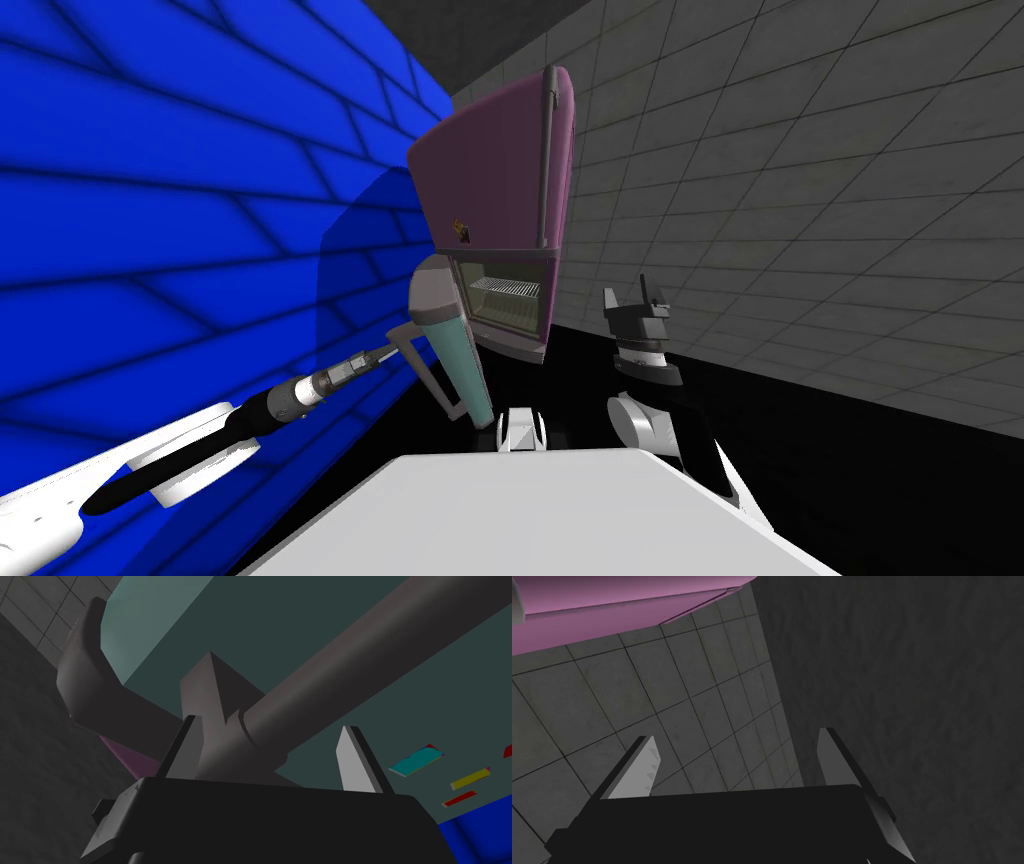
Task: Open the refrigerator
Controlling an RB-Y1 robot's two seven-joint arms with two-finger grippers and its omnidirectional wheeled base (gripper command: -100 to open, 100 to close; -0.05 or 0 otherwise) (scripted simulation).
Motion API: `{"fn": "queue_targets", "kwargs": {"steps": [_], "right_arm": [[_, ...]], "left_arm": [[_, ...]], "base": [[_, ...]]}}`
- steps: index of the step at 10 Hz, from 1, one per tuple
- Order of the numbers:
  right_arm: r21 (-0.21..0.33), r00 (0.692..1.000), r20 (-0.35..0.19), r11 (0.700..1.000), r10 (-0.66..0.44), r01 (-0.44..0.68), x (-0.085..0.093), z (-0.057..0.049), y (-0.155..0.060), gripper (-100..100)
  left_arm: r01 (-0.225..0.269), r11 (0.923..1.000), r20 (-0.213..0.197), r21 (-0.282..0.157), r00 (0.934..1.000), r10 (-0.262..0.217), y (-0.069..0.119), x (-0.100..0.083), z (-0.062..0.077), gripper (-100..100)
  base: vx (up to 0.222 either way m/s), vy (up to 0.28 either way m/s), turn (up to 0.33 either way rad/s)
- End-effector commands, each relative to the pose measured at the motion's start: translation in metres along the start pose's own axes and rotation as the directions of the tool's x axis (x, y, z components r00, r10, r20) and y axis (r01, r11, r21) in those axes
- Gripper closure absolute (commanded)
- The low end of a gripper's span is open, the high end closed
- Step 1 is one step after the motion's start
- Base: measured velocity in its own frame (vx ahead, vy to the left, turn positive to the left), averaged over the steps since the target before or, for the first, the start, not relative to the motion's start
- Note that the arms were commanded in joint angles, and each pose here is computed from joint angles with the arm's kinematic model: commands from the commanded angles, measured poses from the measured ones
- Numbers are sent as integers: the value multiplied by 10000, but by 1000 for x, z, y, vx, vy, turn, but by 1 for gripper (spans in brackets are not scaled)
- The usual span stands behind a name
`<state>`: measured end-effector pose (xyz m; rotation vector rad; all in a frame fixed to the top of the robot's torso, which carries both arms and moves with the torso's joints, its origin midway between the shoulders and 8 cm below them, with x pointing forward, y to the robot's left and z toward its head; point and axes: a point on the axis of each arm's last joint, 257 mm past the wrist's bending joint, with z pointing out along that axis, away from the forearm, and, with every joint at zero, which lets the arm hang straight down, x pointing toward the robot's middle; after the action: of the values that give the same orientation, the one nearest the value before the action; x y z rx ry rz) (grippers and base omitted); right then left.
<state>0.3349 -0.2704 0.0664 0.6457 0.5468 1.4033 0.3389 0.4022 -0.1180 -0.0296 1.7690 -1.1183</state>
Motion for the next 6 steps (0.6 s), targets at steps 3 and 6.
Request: {"fn": "queue_targets", "kwargs": {"steps": [3, 6], "right_arm": [[0, 10000, 1, 10000, 2, -2, 0, 0, 0, 0], [-1, 10000, 1, 10000, 1, -1, 0, 0, 0, 0]], "left_arm": [[-221, 9977, -94, 642, 9997, 227, -24, -9, 7, 100], [-218, 9907, -558, 1346, 9980, 296, -47, 5, 10, 100]], "base": [[-29, 215, 15], [-28, 255, 15]]}}
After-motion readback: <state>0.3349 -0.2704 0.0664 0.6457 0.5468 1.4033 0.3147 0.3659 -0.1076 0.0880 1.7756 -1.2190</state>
